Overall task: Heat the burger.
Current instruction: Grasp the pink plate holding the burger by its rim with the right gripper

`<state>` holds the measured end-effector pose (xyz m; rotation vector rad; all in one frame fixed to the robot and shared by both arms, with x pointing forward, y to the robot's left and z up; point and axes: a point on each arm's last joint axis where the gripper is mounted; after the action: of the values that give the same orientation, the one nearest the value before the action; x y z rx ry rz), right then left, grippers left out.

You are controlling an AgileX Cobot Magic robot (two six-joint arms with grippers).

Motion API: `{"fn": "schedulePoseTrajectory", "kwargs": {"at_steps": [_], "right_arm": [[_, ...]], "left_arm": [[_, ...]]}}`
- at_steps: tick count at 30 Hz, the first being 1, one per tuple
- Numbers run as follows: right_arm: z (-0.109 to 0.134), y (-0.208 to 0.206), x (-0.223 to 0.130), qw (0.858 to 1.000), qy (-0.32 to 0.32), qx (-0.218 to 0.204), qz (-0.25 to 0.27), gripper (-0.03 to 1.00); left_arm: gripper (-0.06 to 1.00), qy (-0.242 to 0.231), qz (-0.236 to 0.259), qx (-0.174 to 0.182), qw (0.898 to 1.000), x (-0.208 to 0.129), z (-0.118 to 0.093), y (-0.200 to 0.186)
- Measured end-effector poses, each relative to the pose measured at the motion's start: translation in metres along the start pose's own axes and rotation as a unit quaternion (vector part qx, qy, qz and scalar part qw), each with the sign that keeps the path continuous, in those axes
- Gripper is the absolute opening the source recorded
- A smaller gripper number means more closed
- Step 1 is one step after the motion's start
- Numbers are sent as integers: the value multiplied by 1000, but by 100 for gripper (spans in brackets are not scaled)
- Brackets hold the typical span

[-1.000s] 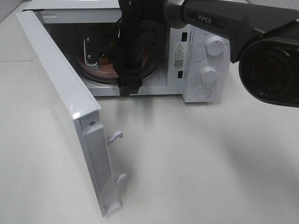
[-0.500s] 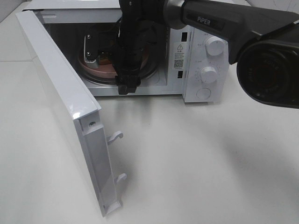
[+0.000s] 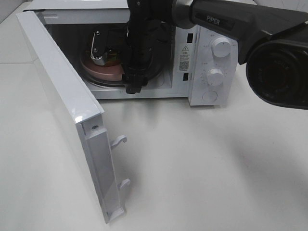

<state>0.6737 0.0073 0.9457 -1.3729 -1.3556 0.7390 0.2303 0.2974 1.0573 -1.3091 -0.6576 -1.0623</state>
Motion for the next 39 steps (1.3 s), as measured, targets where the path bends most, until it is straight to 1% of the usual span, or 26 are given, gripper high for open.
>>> {"fn": "schedulePoseTrajectory", "kwargs": {"at_steps": [15,21,26,28,39], "right_arm": [[-2,0,2,1000,2,-10,-12,74],[-4,0,5,999,4,-18,-28,74],[-3,6,5,999,5,-17,-30,74],[-1,15,4,1000,5,-11,-25,74],[-2,17,6,999,6,-20,-37,74]], "left_arm": [[99,0,0,0,1000,0,0,0],[99,0,0,0,1000,0,0,0],[99,0,0,0,1000,0,0,0],[99,0,0,0,1000,0,0,0],[99,0,0,0,1000,0,0,0]]}}
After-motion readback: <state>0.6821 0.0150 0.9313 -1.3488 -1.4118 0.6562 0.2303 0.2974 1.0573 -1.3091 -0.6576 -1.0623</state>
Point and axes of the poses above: a point on each arm's last joint axis where the gripper is mounted, y pointing out along that axis toward the gripper, z along the wrist's bending axis when the last joint is at zero, x = y × z, and after that the axes turned 15 degrees about y, right-handed
